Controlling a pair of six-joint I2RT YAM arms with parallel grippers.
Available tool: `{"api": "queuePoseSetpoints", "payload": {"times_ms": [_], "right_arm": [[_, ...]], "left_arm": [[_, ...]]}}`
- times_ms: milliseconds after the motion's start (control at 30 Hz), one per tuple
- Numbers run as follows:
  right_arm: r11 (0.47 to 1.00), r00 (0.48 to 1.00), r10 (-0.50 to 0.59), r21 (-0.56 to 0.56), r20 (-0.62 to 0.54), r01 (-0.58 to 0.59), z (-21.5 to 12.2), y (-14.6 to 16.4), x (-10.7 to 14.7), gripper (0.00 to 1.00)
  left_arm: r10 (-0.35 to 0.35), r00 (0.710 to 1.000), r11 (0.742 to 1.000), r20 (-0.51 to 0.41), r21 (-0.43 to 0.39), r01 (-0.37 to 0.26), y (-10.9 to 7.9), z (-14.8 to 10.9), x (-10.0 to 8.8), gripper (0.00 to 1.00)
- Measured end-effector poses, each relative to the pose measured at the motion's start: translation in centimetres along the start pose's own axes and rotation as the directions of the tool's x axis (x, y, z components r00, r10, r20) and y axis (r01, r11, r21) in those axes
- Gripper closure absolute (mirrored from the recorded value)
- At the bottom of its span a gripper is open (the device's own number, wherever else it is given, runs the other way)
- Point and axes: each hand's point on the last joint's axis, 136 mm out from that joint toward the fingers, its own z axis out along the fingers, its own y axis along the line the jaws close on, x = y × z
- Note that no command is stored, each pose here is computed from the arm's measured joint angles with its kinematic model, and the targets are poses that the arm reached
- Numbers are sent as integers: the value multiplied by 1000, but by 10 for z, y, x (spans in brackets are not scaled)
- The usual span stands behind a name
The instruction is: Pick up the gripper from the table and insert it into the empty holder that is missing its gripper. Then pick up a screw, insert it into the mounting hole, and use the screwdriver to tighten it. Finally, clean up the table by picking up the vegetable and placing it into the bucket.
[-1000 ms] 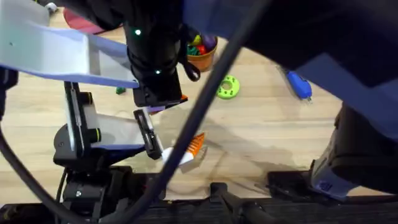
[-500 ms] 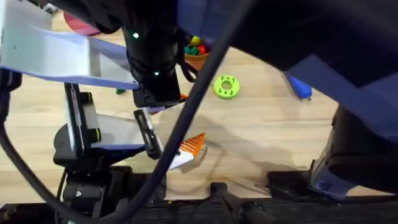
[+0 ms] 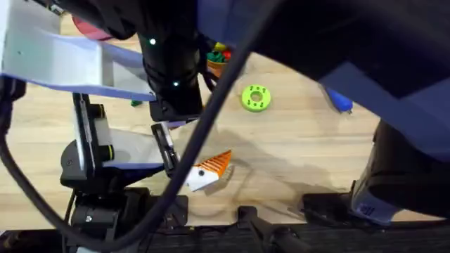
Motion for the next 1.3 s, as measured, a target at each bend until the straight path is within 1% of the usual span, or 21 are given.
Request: {"api": "queuePoseSetpoints", "payload": {"times_ms": [133,467,500,567,667,700,733,900,1000,1167,1300], "right_arm": [[1000,1000,8,-5,-12,-8,7,-1,0,995],[1000,1000,11,-4,-12,-11,6,-1,0,987],[1000,1000,16,-4,-13,-16,6,-1,0,913],[1000,1000,17,-4,-14,-17,6,-2,1,601],[1000,1000,17,-4,-14,-17,6,-2,1,163],[1000,1000,16,-4,-14,-16,6,-2,1,55],[1000,1000,17,-3,-15,-17,6,-2,1,20],[999,999,39,-2,-15,-39,6,-2,1,8],[997,996,82,-3,-21,-82,6,-3,3,8],[976,976,219,11,-12,-219,1,-12,10,8],[935,936,350,42,38,-352,-22,-25,21,8]], "left_arm": [[-13,1000,1000,-1,0,13,0,0,0,15],[-14,1000,1000,-1,1,14,0,0,0,15],[-14,1000,1000,-1,1,14,0,0,0,16],[-12,1000,1000,-1,1,12,0,0,0,15],[-11,1000,1000,-1,1,11,0,0,0,15],[-11,1000,1000,-1,1,11,0,0,0,15],[-11,1000,1000,0,1,11,0,0,0,15],[-11,1000,1000,0,1,11,0,0,0,15],[-11,1000,1000,0,1,11,0,0,0,15],[-11,1000,1000,-1,2,11,0,0,0,16],[-9,1000,1000,0,2,9,0,0,0,15]]}}
